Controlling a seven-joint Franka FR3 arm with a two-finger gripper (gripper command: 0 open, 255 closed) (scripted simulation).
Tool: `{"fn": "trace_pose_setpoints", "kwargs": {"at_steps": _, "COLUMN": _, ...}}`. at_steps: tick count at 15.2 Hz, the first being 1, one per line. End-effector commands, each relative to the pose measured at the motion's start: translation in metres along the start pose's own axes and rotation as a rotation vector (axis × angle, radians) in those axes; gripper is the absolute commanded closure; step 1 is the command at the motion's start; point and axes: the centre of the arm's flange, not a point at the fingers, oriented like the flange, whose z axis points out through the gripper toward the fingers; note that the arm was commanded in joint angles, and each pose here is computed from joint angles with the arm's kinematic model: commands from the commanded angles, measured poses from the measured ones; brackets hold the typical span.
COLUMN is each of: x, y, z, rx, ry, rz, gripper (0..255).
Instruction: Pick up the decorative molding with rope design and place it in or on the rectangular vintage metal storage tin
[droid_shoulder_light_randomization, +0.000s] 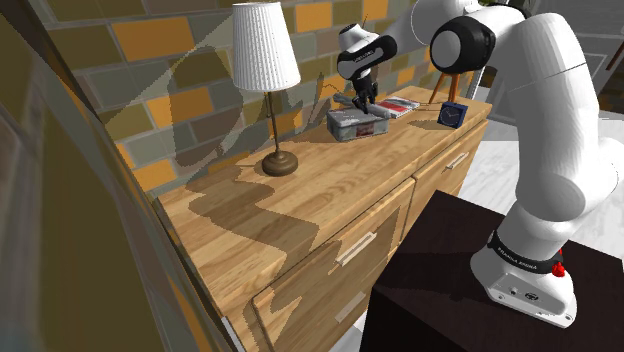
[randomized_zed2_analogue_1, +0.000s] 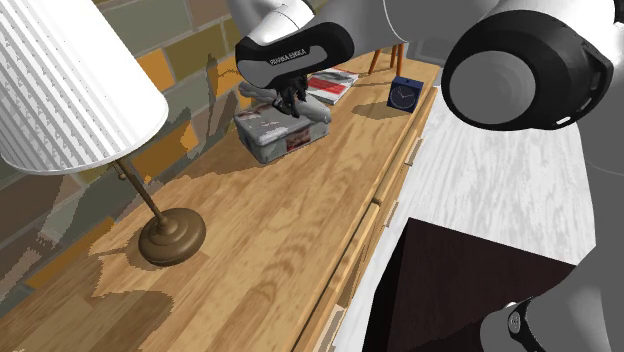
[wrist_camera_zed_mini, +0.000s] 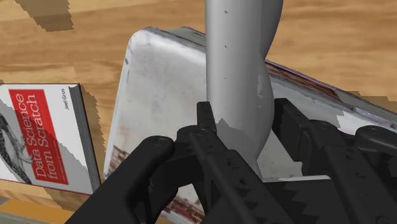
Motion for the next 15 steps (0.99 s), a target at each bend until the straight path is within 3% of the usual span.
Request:
{"fn": "trace_pose_setpoints", "kwargs": {"at_steps": 1, "x": -0.001, "y": -0.003, "z": 0.006, "rx": 0.003, "ry": -0.008, "rz": -0.004, "gripper": 255}}
{"fn": "trace_pose_setpoints", "kwargs": {"at_steps": 3, "x": -0.001, "y": -0.003, "z": 0.006, "rx": 0.003, "ry": -0.008, "rz": -0.004, "gripper": 255}}
{"fn": "trace_pose_setpoints", "kwargs": {"at_steps": 4, "x": -0.001, "y": -0.003, "z": 0.007, "rx": 0.003, "ry": -0.008, "rz": -0.004, "gripper": 0}}
{"fn": "trace_pose_setpoints", "kwargs": {"at_steps": 9, "x": -0.001, "y": -0.003, "z": 0.006, "rx": 0.003, "ry": -0.008, "rz": -0.004, "gripper": 0}}
{"fn": "trace_pose_setpoints", "kwargs": {"at_steps": 13, "x": 0.0, "y": -0.003, "z": -0.044, "rx": 0.003, "ry": -0.008, "rz": -0.004, "gripper": 0}}
{"fn": "trace_pose_setpoints", "kwargs": {"at_steps": 15, "x": 0.0, "y": -0.003, "z": -0.044, "rx": 0.003, "ry": -0.008, "rz": -0.004, "gripper": 0}}
